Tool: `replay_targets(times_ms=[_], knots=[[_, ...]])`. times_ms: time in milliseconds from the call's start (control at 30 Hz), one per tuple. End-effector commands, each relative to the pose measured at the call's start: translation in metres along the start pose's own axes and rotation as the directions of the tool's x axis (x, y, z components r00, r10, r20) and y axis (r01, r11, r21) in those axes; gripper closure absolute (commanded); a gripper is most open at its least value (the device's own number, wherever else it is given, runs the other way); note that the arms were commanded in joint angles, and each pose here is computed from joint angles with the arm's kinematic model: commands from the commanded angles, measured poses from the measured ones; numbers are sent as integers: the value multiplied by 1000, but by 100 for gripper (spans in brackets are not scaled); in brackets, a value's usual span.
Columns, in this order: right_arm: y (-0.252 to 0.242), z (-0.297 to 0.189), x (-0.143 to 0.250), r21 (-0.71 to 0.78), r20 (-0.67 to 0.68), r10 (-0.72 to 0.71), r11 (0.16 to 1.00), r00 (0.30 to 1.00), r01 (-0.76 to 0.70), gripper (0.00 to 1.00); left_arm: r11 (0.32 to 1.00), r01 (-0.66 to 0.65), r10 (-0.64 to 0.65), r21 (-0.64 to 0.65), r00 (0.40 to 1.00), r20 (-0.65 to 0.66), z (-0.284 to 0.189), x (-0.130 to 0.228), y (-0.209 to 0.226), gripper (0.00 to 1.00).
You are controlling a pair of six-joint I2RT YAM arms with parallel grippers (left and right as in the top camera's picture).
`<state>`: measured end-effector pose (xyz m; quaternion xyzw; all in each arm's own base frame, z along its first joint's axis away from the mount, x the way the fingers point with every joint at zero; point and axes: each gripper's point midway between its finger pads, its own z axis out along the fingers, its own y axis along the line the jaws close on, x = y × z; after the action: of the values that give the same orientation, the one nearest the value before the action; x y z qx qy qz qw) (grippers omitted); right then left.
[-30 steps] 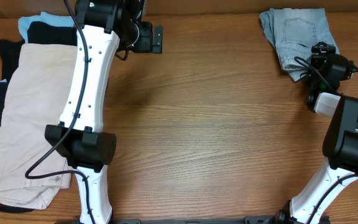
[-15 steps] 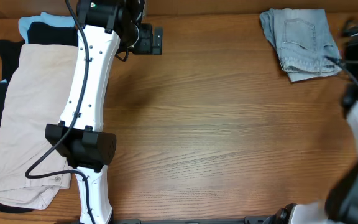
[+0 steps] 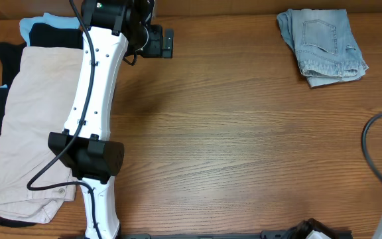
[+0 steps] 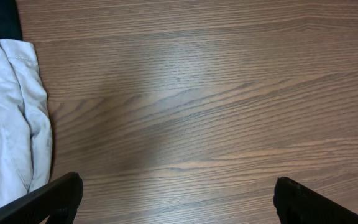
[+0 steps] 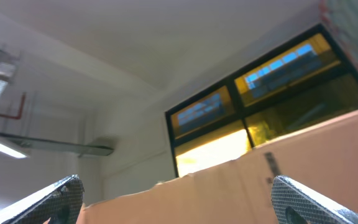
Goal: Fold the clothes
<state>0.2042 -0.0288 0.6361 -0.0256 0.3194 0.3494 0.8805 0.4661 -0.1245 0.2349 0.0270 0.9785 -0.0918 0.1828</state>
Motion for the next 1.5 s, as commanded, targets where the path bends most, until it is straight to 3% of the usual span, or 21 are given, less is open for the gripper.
replay_targets(times_ms=[0,233,367,467,567,633,700,967,1267,1467], knots=[[9,-2,0,-12,-12,17,1000,1000,-17,0,1000,12,-12,-10,1000,-11,5,2,-1,0],[10,-2,-6,-10,19,17,1000,1000,-17,0,1000,12,-12,-10,1000,-11,4,2,-1,0],[-7,-1,21,26,-103,-151,988,983,154,0,1000,12,-12,-10,1000,-11,4,2,-1,0],[-20,-1,61,6,-243,-307,948,920,317,0,1000,12,-12,-10,1000,-11,4,2,-1,0],[-39,-11,114,14,-422,-445,868,790,496,0,1000,12,-13,-10,1000,-11,4,2,-1,0],[-48,-24,142,43,-537,-454,827,711,560,0,1000,12,-13,-10,1000,-11,4,2,-1,0],[-50,-37,161,80,-609,-411,820,679,567,0,1000,12,-12,-10,1000,-11,4,2,-1,0],[-31,-76,214,7,-657,-334,894,676,448,0,1000,12,-12,-10,1000,-11,4,2,-1,0],[-26,-158,243,-9,-559,-406,875,723,485,0,1000,12,-12,-11,1000,-10,4,2,0,0],[-30,-220,272,9,-590,-385,876,710,482,0,1000,12,-12,-10,1000,-11,4,2,-1,0]])
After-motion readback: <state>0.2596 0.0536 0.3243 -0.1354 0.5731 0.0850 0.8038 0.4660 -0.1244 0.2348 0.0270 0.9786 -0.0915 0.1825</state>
